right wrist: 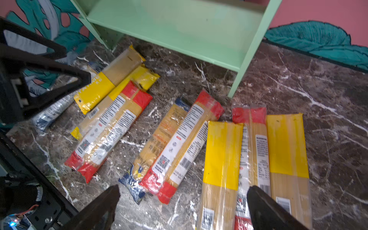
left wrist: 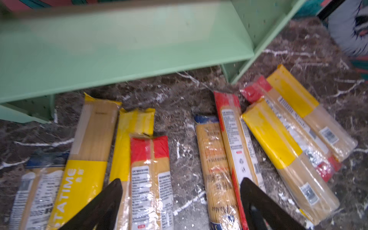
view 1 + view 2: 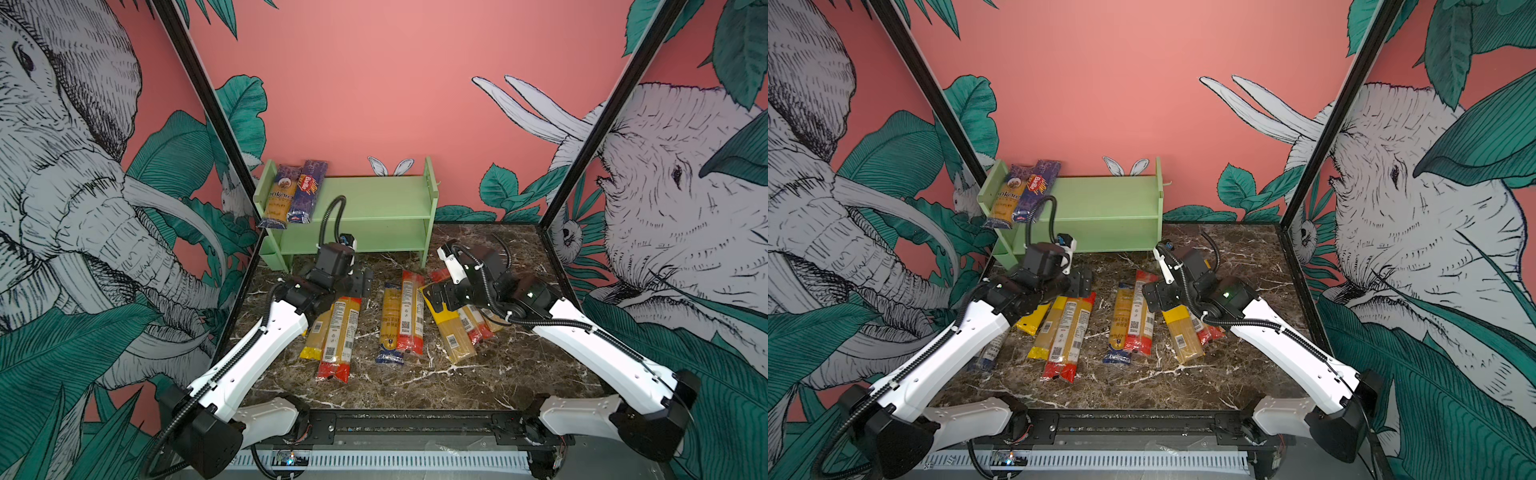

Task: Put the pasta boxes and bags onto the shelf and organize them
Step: 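Lower the left gripper onto the red-and-white spaghetti pack on the table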

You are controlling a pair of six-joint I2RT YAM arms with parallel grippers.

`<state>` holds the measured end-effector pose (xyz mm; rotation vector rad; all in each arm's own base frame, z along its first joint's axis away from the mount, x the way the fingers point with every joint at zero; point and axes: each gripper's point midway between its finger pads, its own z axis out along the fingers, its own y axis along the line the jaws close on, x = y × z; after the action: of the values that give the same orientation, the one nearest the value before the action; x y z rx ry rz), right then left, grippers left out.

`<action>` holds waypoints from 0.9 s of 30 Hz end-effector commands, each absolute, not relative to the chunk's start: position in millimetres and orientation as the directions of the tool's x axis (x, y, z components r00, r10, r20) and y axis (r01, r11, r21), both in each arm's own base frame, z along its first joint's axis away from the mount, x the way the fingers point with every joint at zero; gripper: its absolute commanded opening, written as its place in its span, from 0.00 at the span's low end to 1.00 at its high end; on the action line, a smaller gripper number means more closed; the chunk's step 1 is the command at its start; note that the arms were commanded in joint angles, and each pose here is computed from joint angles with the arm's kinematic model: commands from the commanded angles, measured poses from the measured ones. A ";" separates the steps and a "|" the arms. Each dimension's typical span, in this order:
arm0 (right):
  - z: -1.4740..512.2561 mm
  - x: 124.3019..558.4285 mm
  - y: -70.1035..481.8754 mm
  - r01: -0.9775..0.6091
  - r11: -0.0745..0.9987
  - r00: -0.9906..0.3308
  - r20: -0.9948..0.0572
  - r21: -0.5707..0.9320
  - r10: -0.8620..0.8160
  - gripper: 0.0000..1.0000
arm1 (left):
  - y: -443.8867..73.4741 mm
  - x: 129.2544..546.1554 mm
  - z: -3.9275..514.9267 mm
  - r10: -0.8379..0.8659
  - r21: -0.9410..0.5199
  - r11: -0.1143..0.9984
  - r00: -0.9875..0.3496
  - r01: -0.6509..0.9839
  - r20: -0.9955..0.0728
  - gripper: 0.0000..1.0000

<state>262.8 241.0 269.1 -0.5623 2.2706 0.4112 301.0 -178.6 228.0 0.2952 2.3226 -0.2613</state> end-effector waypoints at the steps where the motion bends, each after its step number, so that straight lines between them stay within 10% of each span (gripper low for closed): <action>1: 261.4 258.2 225.7 -0.448 0.886 -0.638 -0.737 0.117 -0.225 0.99 | -209.1 286.3 205.5 0.126 -0.129 0.943 -0.688 0.307 -0.715 0.93; 27: 246.3 208.3 136.8 -0.283 0.955 -0.646 -0.754 0.093 -0.119 0.99 | -340.6 223.1 71.7 0.512 0.197 0.852 -0.694 0.485 -0.507 0.93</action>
<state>211.3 146.5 247.8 -0.3114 2.2682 0.2914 221.9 -351.5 73.6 0.7577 2.4563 0.0020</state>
